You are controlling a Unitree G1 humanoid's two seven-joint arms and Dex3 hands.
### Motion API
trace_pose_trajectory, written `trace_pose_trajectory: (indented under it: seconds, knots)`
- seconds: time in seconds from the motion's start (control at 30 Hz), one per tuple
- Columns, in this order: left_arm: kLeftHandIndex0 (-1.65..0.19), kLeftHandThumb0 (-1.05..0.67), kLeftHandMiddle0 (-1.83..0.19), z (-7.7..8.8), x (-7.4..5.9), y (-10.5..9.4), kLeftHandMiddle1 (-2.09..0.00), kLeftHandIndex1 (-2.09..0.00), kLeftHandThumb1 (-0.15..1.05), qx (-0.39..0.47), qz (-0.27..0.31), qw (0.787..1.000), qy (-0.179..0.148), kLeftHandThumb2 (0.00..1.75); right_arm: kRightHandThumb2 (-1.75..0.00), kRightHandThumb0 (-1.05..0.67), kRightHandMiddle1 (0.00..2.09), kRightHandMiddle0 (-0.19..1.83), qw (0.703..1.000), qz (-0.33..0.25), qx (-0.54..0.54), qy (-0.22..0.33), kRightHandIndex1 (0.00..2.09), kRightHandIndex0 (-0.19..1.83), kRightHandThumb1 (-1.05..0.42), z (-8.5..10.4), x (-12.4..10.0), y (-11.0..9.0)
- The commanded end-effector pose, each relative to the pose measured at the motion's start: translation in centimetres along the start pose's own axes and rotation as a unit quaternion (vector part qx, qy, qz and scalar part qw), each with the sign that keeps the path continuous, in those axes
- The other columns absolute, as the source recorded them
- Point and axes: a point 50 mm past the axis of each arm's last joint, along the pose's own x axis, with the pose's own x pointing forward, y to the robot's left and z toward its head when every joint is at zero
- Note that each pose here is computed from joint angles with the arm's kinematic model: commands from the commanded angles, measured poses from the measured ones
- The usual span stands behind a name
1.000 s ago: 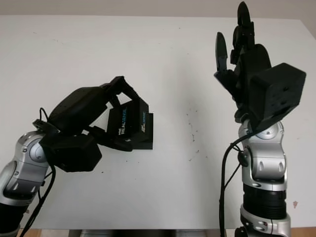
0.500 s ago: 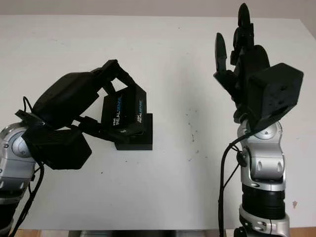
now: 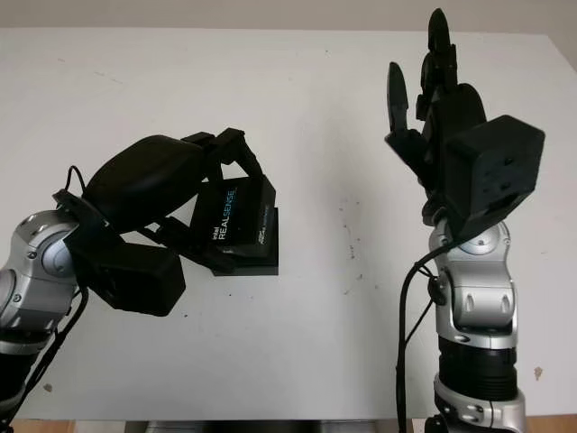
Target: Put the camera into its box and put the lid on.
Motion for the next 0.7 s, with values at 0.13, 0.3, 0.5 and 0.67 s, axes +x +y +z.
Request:
trace_pose_trajectory:
  seconds: [0.13, 0.3, 0.5, 0.67]
  knots:
    - [-0.22, -0.3, -0.79, 0.17, 0.21, -1.01, -2.09, -2.09, 1.05, -0.006, -0.038, 0.999, 0.006, 0.26, -0.62, -0.66, 0.09, -0.18, 1.0, -0.003, 0.008, -0.007, 0.05, -0.16, -1.05, 0.42, -0.49, 0.18]
    - [-0.26, -0.29, -0.81, 0.09, 0.21, -1.11, -2.09, -2.09, 1.05, -0.024, -0.051, 0.998, 0.015, 0.27, -0.62, -0.65, 0.06, -0.19, 1.0, -0.002, 0.005, -0.006, 0.04, -0.17, -1.05, 0.39, -0.59, 0.26]
    - [-0.32, -0.3, -0.83, -0.07, 0.22, -1.21, -2.09, -2.09, 1.05, -0.049, -0.061, 0.996, 0.035, 0.28, -0.64, -0.66, 0.05, -0.18, 1.0, -0.003, 0.008, 0.0, 0.04, -0.17, -1.05, 0.36, -0.66, 0.39]
    - [-0.31, -0.3, -0.8, -0.04, 0.24, -1.04, -2.09, -2.09, 1.05, -0.058, -0.062, 0.995, 0.053, 0.28, -0.66, -0.64, 0.05, -0.18, 1.0, -0.001, -0.002, 0.003, 0.04, -0.18, -1.05, 0.27, -0.71, 0.49]
